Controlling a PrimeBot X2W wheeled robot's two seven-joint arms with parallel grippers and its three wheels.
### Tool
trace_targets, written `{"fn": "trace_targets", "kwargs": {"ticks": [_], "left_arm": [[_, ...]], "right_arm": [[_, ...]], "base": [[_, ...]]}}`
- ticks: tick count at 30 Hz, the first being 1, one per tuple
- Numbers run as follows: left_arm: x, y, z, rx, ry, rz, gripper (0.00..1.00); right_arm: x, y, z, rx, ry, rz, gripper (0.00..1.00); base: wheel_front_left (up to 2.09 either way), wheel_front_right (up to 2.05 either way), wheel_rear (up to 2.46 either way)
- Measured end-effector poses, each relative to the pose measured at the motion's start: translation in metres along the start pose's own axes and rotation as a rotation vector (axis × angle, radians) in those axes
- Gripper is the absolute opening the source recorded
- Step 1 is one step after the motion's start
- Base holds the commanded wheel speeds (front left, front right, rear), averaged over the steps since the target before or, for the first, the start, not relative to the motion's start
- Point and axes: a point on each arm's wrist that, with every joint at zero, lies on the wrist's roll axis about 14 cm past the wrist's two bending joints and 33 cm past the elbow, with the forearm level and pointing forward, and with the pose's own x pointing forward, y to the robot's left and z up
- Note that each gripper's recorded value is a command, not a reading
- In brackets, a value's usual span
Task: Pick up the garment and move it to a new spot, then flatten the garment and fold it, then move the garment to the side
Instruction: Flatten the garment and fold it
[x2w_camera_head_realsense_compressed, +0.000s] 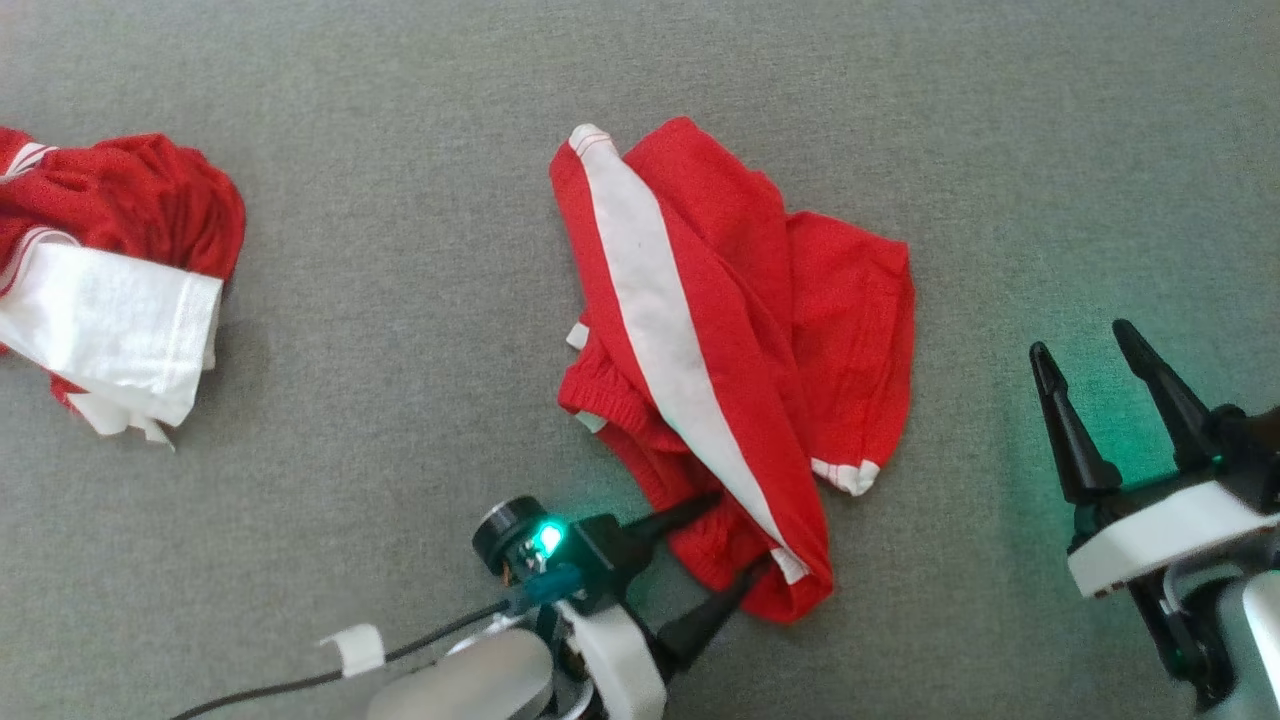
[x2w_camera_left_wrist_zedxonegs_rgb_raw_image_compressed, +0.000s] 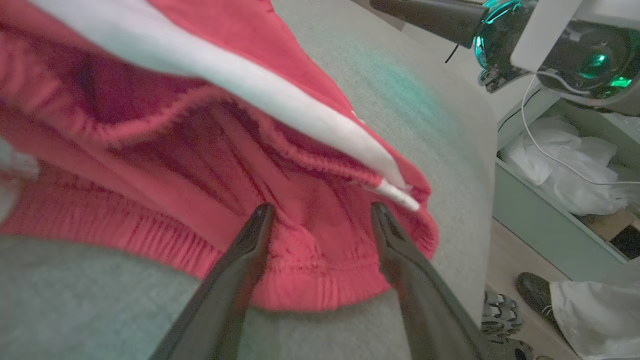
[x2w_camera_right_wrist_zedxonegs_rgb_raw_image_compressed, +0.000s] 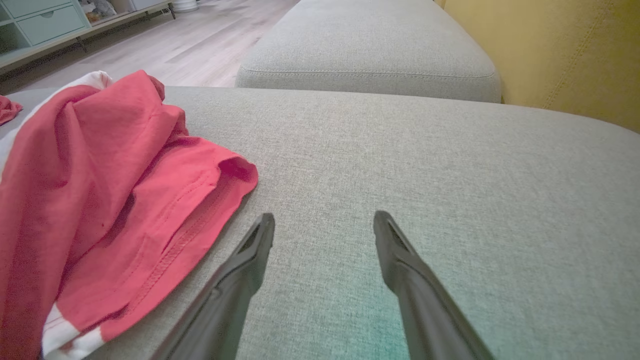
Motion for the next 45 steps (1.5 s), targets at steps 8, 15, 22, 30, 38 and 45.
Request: {"fn": "trace_targets", "kwargs": {"ticks": [8, 15, 22, 30, 38, 45], "left_arm": [[0.005, 0.05, 0.002, 0.208, 0.026, 0.197, 0.0], [-0.014, 0.103, 0.021, 0.41, 0.002, 0.37, 0.0], [-0.078, 0.199, 0.067, 0.632, 0.01, 0.659, 0.0], [-0.087, 0.206, 0.087, 0.465, -0.105, 0.721, 1.0], [-0.092, 0.173, 0.074, 0.28, -0.187, 0.752, 1.0], [-0.112, 0.149, 0.078, 0.202, -0.286, 0.822, 1.0]], "right_arm": [[0.002, 0.0, 0.001, 0.0, -0.001, 0.004, 1.0], [0.006, 0.006, 0.002, -0.003, -0.004, 0.028, 1.0], [0.01, 0.012, 0.002, -0.003, -0.002, 0.047, 1.0], [0.01, 0.015, -0.001, 0.004, 0.007, 0.058, 1.0], [0.009, 0.019, 0.005, 0.024, -0.024, 0.064, 1.0], [0.047, 0.047, 0.044, 0.023, -0.093, 0.194, 1.0]], "base": [[0.0, 0.0, 0.0], [0.0, 0.0, 0.0], [0.0, 0.0, 0.0], [0.0, 0.0, 0.0], [0.0, 0.0, 0.0], [0.0, 0.0, 0.0]]}}
